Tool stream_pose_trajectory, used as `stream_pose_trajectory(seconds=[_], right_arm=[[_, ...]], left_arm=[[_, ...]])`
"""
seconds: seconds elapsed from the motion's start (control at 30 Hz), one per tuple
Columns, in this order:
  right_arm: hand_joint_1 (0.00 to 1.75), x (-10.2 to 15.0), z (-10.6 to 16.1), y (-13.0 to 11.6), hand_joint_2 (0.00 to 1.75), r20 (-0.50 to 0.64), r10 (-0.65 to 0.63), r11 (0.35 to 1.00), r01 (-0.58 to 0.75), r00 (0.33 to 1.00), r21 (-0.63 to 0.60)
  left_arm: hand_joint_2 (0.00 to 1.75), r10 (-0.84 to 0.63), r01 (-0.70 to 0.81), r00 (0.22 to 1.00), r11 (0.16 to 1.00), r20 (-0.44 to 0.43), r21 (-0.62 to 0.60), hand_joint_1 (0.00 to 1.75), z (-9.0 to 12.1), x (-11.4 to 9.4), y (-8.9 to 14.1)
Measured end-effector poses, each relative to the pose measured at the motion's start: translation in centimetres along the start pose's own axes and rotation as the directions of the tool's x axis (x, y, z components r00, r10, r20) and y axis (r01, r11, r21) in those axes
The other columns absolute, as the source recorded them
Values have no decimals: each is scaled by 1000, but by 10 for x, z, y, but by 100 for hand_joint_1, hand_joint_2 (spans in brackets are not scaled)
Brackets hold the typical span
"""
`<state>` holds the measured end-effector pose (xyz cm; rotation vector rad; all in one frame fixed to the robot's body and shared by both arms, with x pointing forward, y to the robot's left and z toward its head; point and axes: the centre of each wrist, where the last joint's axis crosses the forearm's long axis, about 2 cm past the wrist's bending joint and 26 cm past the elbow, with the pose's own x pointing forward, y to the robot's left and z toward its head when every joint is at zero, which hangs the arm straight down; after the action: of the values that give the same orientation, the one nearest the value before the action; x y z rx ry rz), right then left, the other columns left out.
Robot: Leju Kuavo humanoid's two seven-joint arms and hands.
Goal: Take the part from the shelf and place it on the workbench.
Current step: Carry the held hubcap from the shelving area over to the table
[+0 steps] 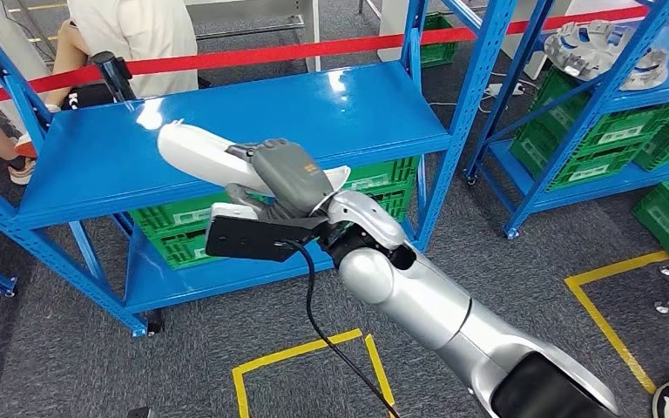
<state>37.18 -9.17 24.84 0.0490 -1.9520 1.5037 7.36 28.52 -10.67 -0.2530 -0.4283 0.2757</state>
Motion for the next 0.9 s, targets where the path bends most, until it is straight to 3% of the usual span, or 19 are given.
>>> stream_pose_trajectory(seconds=[0.17,0.33,0.53,0.7,0.9], right_arm=[[175,-17,41,23,175,-114,9,999,-13,993,-33],[175,-20,60,34,175,-165,12,999,-18,986,-37],[175,-19,80,43,175,-174,17,997,-30,985,-71],[175,-9,72,58,175,-123,-13,997,3,992,-76],[175,-14,76,85,175,-176,-100,994,91,979,-58]], left_arm=[[0,26,-27,997,1000,-79,-1,0,3,-15,-5],[0,61,-61,995,998,-84,5,0,4,-18,-4],[0,305,-304,949,952,80,-23,0,2,-13,-5],[0,425,-421,885,905,193,-61,0,3,-10,-1],[0,526,-546,832,832,177,97,0,7,-16,9]])
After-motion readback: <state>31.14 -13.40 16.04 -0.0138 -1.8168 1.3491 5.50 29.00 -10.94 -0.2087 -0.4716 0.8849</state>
